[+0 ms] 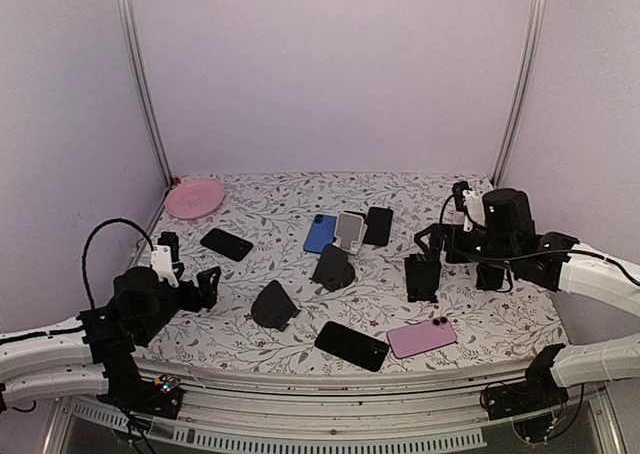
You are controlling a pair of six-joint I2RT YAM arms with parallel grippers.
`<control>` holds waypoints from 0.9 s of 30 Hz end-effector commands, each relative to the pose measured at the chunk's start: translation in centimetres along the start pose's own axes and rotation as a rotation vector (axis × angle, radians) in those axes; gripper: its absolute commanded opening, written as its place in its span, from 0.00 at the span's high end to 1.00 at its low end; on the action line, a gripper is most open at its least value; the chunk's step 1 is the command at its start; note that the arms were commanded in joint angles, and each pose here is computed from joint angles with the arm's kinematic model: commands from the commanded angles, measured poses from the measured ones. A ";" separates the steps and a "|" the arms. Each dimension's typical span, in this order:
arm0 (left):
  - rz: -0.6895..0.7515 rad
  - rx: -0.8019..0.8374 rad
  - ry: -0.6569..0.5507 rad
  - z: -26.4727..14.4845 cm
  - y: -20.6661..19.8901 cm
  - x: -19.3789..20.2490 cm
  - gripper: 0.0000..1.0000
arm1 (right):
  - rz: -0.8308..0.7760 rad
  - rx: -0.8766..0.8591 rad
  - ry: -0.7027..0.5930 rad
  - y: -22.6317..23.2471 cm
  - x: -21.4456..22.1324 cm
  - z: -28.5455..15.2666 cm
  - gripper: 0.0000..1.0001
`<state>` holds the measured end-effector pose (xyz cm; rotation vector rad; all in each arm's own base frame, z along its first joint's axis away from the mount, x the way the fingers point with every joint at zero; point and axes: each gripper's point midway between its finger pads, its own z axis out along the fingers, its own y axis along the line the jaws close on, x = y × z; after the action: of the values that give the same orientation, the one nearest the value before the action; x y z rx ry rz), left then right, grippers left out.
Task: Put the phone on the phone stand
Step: Move the phone stand to the center of the board.
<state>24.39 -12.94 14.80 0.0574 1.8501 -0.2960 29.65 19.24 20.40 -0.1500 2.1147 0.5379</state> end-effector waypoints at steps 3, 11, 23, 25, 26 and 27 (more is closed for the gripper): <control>-0.020 0.001 -0.033 0.0 -0.1 -1.3 0.03 | 0.104 -0.206 0.194 3.0 5.9 3.0 0.03; -0.024 0.003 -0.038 -0.1 0.0 -1.4 0.03 | 0.141 -0.301 0.259 5.2 8.2 6.1 0.03; -0.026 0.004 -0.039 -0.1 0.0 -1.4 0.03 | 0.183 -0.251 0.298 5.2 10.3 9.5 0.02; -0.026 0.002 -0.039 -0.1 0.1 -1.3 0.03 | 0.189 -0.201 0.297 4.4 10.5 9.9 0.02; -0.026 0.002 -0.039 -0.1 0.1 -1.3 0.03 | 0.191 -0.173 0.294 3.8 10.6 10.0 0.01; -0.026 0.002 -0.041 -0.1 0.1 -1.4 0.03 | 0.196 -0.142 0.292 3.3 10.7 10.1 0.01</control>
<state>24.39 -12.87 15.03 0.0517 1.8425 -0.3006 28.46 27.96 7.30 -0.1927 2.4238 0.8980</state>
